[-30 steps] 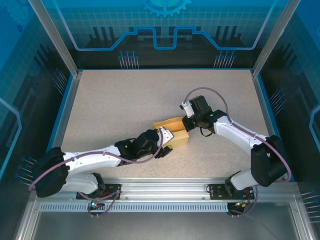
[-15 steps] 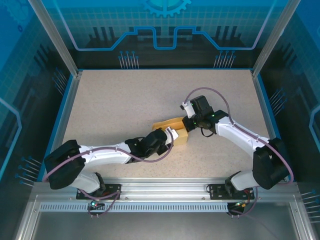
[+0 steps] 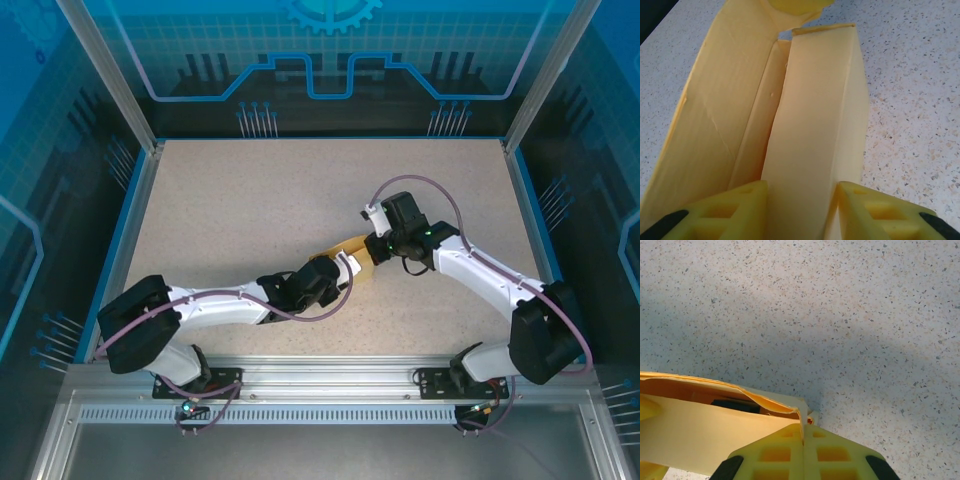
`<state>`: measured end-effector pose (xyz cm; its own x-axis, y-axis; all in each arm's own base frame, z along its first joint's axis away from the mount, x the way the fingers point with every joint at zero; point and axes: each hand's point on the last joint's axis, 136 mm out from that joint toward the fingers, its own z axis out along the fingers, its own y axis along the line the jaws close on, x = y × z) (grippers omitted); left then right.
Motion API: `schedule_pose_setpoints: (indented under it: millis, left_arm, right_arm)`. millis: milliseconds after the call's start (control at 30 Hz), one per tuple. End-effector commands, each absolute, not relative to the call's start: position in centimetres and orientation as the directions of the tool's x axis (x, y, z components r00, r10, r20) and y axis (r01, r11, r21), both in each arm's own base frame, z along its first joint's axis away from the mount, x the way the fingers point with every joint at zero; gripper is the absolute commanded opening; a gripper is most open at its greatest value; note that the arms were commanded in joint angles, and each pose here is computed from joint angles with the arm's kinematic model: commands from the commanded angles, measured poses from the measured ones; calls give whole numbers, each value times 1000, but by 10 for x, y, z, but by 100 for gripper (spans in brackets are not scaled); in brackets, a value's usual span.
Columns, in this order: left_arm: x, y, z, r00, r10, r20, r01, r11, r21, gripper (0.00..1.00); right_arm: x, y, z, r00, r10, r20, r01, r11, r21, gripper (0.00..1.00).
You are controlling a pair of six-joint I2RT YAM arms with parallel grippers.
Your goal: Fold the paper box
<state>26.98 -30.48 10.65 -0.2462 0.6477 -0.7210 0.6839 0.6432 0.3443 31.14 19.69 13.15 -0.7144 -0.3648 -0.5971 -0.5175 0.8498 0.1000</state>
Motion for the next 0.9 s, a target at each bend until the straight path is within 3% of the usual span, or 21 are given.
schedule_pose_setpoints:
  millis: [0,867]
  left_arm:
    - [275,-306,108,-248,645,-723,678,648,346,39]
    - [276,-302,106,-267,637,-723,669,662,337,36]
  right_arm:
    - [297,196,125,-729,-385,-566,-524,846,100,6]
    - [285,191,96,-760,-341,-553,-487,863,137,5]
